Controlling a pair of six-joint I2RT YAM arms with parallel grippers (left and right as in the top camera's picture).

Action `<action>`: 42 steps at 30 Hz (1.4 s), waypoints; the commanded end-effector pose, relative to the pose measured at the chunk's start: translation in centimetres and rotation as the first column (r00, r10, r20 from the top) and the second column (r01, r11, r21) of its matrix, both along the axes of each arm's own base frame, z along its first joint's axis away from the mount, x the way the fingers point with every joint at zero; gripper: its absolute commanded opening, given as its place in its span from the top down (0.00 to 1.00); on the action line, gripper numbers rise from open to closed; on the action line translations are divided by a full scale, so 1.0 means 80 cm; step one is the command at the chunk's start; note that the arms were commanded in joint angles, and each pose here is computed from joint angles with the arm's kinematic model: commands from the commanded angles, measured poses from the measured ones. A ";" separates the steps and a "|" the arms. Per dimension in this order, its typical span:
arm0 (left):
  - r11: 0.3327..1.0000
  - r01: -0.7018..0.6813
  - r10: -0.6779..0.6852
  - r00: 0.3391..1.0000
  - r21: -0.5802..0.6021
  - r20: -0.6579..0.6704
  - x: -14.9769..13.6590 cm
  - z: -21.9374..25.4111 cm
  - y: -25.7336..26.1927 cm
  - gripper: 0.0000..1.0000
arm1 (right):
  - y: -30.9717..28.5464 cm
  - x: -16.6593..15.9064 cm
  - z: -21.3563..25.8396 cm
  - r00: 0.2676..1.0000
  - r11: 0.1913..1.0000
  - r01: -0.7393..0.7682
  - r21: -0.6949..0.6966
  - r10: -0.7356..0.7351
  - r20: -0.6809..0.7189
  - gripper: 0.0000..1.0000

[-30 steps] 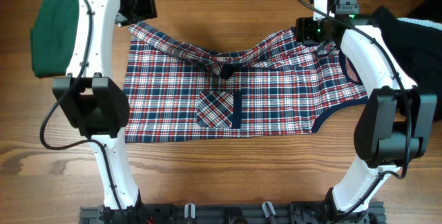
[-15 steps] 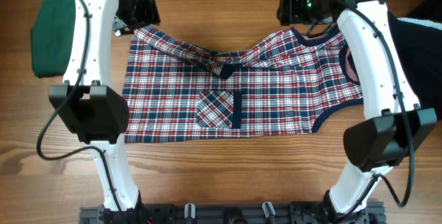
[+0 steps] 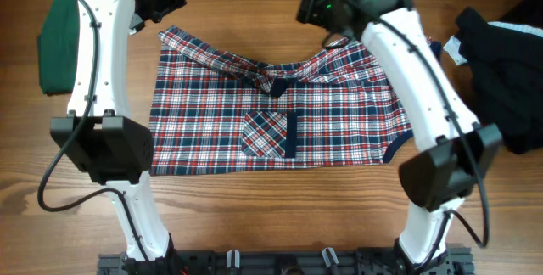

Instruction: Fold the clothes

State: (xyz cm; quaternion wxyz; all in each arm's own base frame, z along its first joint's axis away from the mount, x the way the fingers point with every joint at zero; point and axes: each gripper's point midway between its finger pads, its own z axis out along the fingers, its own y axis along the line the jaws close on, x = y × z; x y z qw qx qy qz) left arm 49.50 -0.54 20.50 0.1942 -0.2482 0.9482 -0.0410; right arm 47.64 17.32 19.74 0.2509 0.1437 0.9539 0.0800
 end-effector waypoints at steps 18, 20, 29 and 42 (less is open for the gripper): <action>0.983 -0.125 0.121 0.992 0.137 0.033 -0.013 0.025 0.043 0.16 | 0.023 -0.029 -0.130 0.946 0.999 0.002 0.038 0.011 -0.323 0.38; 0.983 -0.120 0.117 0.993 0.140 0.028 -0.014 0.024 0.044 0.16 | 0.025 -0.035 -0.138 0.938 1.000 -0.003 0.030 0.013 -0.346 0.38; 0.981 -0.125 0.125 0.992 0.146 0.007 -0.020 0.022 0.049 0.16 | 0.032 -0.045 -0.183 0.903 1.000 -0.017 0.021 0.025 -0.428 0.51; 0.982 -0.102 0.104 0.995 0.157 -0.008 -0.024 0.020 0.049 0.16 | 0.038 -0.031 -0.201 0.914 0.999 -0.037 0.028 0.045 -0.404 0.75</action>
